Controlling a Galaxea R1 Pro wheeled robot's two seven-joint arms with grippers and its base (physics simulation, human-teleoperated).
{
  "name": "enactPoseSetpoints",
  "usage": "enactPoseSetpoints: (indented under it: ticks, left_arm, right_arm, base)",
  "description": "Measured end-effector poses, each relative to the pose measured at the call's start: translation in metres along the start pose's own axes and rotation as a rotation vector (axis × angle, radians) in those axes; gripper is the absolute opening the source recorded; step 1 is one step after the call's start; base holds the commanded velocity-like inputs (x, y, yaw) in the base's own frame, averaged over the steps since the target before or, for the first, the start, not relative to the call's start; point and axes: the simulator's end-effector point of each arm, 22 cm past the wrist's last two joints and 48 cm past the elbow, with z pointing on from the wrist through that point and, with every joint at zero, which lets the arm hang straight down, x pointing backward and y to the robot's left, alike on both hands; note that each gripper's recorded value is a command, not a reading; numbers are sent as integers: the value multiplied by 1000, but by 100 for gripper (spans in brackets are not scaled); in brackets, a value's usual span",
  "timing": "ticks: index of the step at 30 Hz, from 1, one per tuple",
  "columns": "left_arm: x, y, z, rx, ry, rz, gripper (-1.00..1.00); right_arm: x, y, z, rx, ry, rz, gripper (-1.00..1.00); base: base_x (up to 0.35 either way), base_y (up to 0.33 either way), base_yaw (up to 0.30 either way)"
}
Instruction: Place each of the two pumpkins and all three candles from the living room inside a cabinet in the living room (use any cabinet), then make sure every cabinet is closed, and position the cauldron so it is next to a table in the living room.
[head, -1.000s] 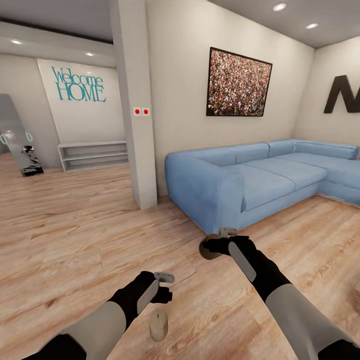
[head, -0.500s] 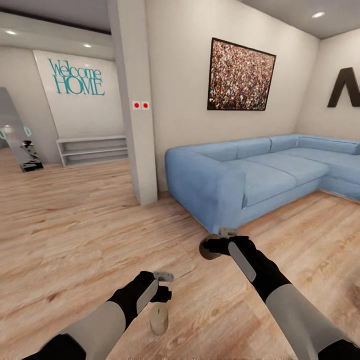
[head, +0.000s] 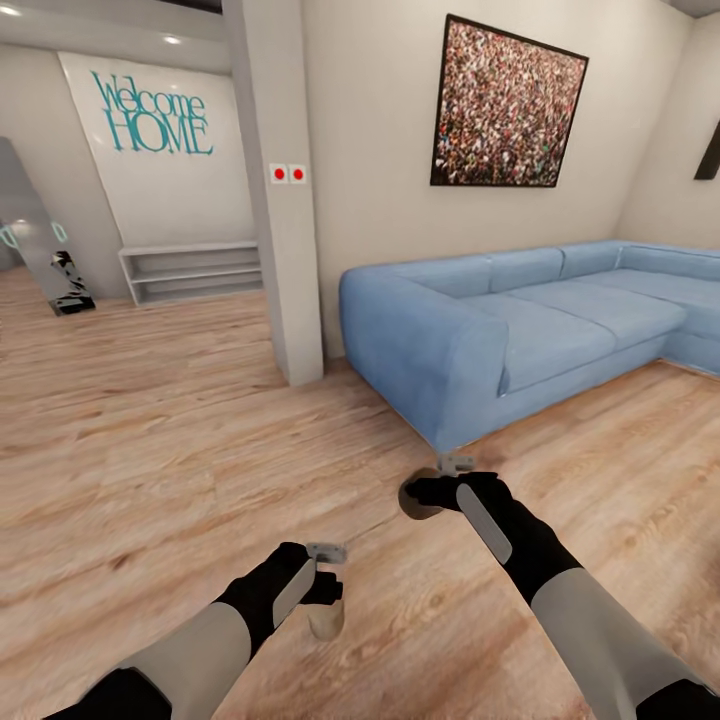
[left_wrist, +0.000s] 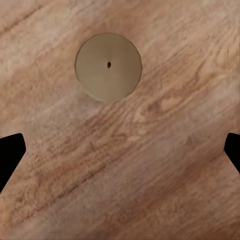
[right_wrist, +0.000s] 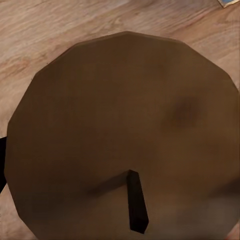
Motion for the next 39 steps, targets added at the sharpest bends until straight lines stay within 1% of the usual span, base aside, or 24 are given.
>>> enactPoseSetpoints:
  ticks: [9,19,24,30,39]
  left_arm:
    - [18,0,21,4,48,-4,100]
    - [34,0,39,9,90,-8,100]
    - [42,0,47,11,110,-10,100]
    - [51,0,57,13,133,-13,100]
    - [47,0,57,13,113,-18,100]
  right_arm:
    - [23,-5,22,1,48,10,-100]
    - [43,-10,40,3,89,19,-100]
    - [54,-12,49,4,109,22,-100]
    - [66,-14,59,5,133,27,-100]
    - [66,-14,58,8,133,22,-100]
  base:
    - [0,0,55]
    - [0,0,3]
    - [0,0,-151]
    - [0,0,-35]
    - [0,0,-3]
